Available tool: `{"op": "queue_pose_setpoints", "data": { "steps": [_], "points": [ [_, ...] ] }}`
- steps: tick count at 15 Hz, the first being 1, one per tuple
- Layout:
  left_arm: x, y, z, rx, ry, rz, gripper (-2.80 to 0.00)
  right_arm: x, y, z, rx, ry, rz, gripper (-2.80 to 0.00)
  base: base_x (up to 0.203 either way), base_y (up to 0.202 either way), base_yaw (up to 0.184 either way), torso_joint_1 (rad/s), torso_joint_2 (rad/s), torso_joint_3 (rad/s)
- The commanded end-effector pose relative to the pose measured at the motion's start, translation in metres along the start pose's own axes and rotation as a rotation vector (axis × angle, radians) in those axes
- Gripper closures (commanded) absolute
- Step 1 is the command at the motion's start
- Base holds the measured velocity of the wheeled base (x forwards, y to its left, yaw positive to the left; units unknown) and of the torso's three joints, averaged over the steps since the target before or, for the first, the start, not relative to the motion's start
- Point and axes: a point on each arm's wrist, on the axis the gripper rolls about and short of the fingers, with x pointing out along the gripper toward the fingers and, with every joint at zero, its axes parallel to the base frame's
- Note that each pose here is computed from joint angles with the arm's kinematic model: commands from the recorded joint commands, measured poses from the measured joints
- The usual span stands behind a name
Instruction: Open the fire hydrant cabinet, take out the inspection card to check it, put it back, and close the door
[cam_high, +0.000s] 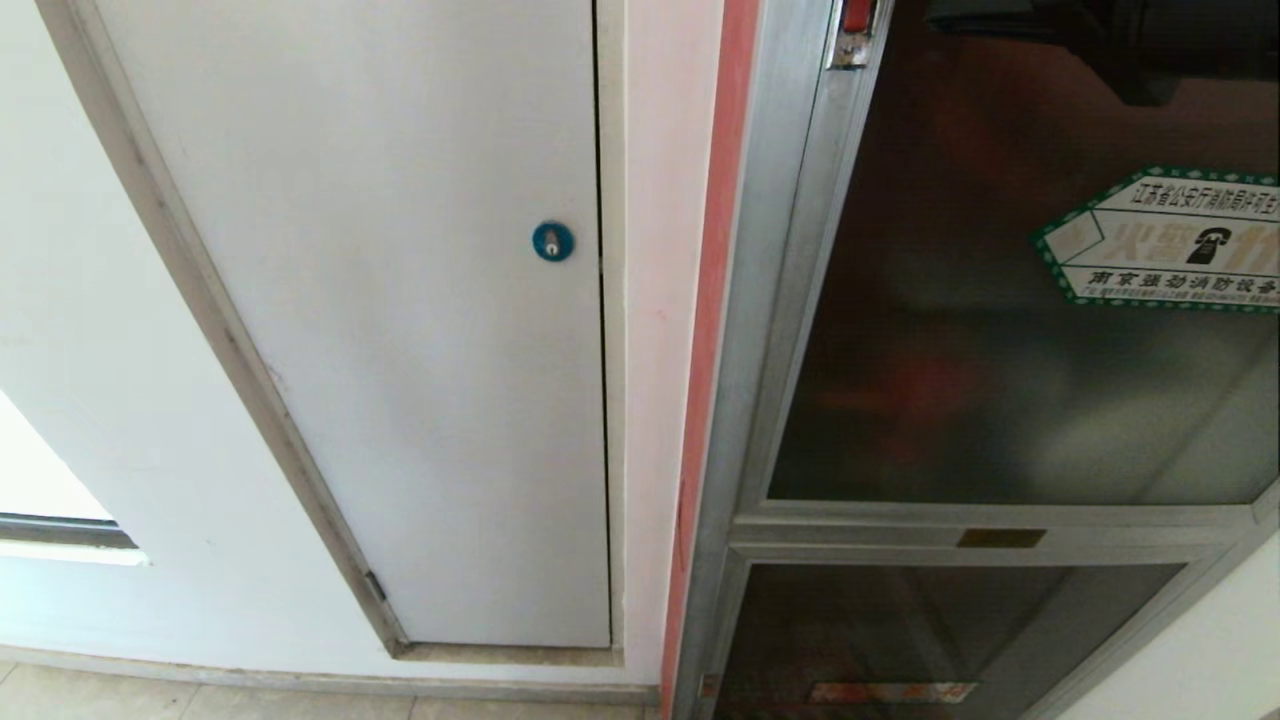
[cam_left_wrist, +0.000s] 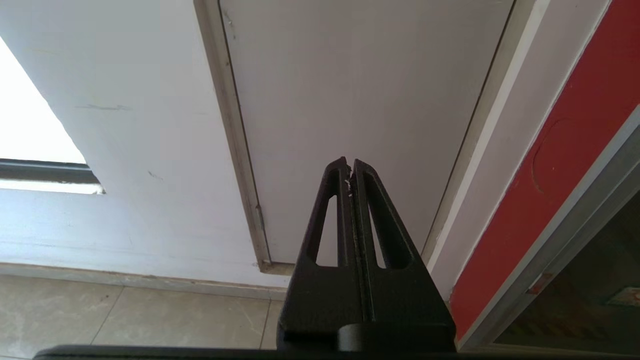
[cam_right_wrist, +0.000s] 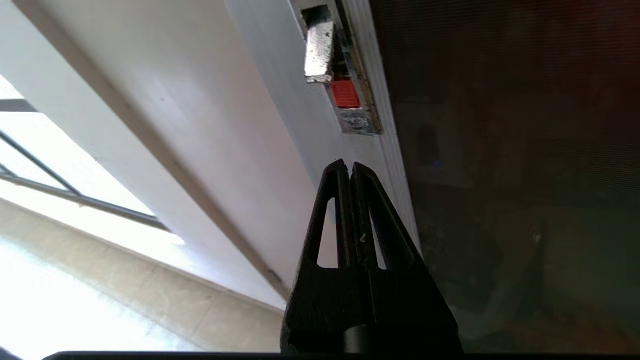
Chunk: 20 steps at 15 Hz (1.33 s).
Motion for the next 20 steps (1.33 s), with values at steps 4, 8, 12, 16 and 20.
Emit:
{"op": "queue_pose_setpoints", "data": {
  "steps": [4, 8, 12, 16, 20],
  "points": [
    [0.001, 0.0, -0.005, 0.0, 0.02, 0.001, 0.0, -0.004, 0.011, -0.001, -0.089, -0.021, -0.068, 0.0, 0.0, 0.0, 0.0, 0.0, 0.0, 0.0],
    [0.001, 0.0, -0.005, 0.0, 0.02, 0.001, 0.0, -0.002, 0.022, 0.002, -0.117, -0.043, -0.027, 0.0, 0.0, 0.0, 0.0, 0.0, 0.0, 0.0],
    [0.001, 0.0, -0.005, 0.0, 0.02, 0.001, 0.0, -0.013, 0.022, 0.012, -0.105, -0.077, -0.011, 0.0, 0.0, 0.0, 0.0, 0.0, 0.0, 0.0],
    [0.001, 0.0, -0.006, 0.0, 0.021, 0.001, 0.0, -0.008, 0.016, -0.015, -0.178, -0.03, -0.018, 0.0, 0.0, 0.0, 0.0, 0.0, 0.0, 0.0],
    [0.001, 0.0, -0.006, 0.0, 0.021, 0.001, 0.0, 0.006, 0.007, -0.062, -0.28, -0.111, -0.057, 0.0, 0.0, 0.0, 0.0, 0.0, 0.0, 0.0]
  ]
}}
